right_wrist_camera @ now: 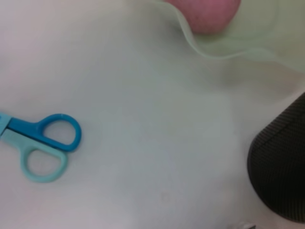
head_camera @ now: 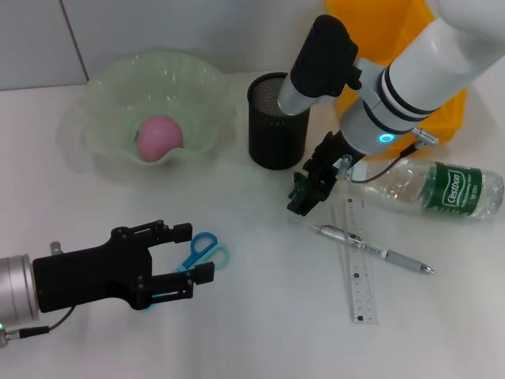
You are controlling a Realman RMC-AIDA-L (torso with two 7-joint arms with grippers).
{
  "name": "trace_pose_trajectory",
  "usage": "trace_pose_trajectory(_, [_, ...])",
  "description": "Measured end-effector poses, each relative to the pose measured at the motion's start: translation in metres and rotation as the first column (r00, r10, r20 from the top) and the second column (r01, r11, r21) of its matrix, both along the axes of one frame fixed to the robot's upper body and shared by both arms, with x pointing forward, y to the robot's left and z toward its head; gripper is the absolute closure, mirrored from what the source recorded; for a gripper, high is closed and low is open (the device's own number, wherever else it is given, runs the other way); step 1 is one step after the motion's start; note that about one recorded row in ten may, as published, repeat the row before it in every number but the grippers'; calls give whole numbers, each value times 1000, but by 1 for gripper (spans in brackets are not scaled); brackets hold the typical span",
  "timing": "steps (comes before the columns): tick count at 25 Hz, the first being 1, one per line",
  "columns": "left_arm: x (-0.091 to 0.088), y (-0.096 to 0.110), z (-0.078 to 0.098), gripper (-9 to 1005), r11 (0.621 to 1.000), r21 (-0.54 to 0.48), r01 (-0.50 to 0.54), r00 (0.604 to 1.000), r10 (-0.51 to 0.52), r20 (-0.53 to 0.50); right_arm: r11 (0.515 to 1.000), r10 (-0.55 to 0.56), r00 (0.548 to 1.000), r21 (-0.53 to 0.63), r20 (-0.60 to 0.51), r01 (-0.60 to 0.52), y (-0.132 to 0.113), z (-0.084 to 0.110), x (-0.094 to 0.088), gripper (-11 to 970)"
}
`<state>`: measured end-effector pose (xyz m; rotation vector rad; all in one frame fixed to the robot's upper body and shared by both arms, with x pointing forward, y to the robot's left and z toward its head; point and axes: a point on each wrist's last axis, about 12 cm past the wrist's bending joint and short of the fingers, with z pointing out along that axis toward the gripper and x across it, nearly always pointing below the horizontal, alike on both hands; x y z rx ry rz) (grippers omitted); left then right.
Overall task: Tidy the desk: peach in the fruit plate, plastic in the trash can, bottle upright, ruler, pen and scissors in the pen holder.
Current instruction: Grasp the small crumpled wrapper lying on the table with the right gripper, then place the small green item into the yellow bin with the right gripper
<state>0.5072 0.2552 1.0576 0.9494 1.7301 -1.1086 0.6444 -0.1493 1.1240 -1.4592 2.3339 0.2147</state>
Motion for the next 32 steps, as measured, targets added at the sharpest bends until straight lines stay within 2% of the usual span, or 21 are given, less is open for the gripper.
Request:
trace_pose_trajectory(16, [0,2,0,215,1000,0,-6,1000,6,0,1000,-13,1000,0,11,13,-2,-5,1,160])
trace_pose_trajectory(21, [0,3,0,215,1000,-2,-13,1000,13,2,1000,-11,1000,-1,13,11,-2,-5,1,351])
trace_pose_trajectory(25, [1,3,1,215,1000,-2,-16,1000,16,3,1000,-7,1000,2,19,7,-1,-2,2,415])
trace_pose_trajectory(29, [1,4,1,215,1000,-1,-16,1000,16,3,998,23,1000,61,-4,-23,3,8,-3,478])
trace_pose_trajectory(31, [1,5,1,215,1000,1,-17,1000,17,4,988,60,998,142,-16,-57,4,26,-10,505])
trace_pose_trajectory(32, [1,5,1,215,1000,1,-17,1000,17,4,988,60,998,142,-16,-57,4,26,-10,516])
